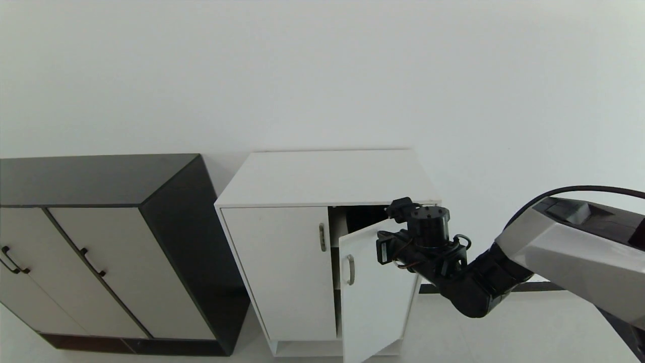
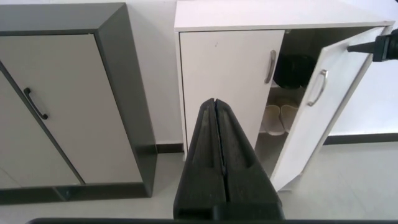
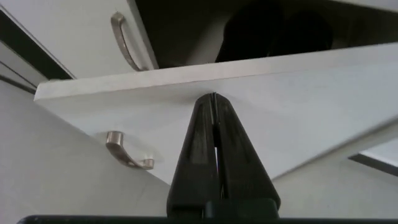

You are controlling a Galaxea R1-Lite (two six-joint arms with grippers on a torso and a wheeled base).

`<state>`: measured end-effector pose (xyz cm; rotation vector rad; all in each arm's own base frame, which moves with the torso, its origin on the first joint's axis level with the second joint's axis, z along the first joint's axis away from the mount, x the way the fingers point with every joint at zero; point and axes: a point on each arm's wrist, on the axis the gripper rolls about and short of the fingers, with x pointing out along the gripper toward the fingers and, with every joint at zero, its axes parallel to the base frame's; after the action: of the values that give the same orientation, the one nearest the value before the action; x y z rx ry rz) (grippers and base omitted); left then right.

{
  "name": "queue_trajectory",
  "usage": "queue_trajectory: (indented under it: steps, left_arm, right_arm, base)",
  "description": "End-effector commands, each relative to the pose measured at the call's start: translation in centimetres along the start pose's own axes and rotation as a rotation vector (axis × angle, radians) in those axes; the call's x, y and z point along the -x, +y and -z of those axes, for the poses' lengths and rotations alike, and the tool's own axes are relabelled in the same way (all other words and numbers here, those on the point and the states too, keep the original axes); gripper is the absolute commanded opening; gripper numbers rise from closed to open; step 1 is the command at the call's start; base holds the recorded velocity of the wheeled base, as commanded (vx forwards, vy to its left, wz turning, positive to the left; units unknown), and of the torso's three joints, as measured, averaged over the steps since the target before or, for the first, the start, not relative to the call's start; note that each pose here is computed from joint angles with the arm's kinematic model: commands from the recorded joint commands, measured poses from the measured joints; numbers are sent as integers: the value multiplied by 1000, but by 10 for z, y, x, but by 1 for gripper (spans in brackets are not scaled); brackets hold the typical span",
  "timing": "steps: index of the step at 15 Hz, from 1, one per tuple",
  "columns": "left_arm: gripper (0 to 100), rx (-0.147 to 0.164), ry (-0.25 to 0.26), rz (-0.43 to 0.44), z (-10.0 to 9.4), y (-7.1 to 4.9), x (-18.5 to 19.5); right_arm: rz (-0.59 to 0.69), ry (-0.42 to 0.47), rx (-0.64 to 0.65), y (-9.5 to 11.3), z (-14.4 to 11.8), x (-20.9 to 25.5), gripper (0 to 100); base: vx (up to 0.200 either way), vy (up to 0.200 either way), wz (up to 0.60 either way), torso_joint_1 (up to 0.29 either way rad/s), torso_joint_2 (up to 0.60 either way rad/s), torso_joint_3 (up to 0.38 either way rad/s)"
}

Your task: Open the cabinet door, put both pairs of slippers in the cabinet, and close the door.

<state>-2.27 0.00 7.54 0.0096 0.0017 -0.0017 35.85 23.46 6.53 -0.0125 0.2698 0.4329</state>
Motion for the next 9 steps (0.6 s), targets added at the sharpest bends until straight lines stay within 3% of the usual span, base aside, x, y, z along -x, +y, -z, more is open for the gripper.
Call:
queue_trajectory:
  steps: [1, 9]
  left_arm:
    - [0, 0, 1, 0, 0, 0, 0]
    - [0, 0, 1, 0, 0, 0, 0]
  right_arm:
    - [9, -6, 4, -4, 6, -16, 0]
    - [57, -11, -12, -29, 8, -43, 0]
  base:
    - [0, 0, 0, 0, 0, 0]
    - [0, 0, 0, 0, 0, 0]
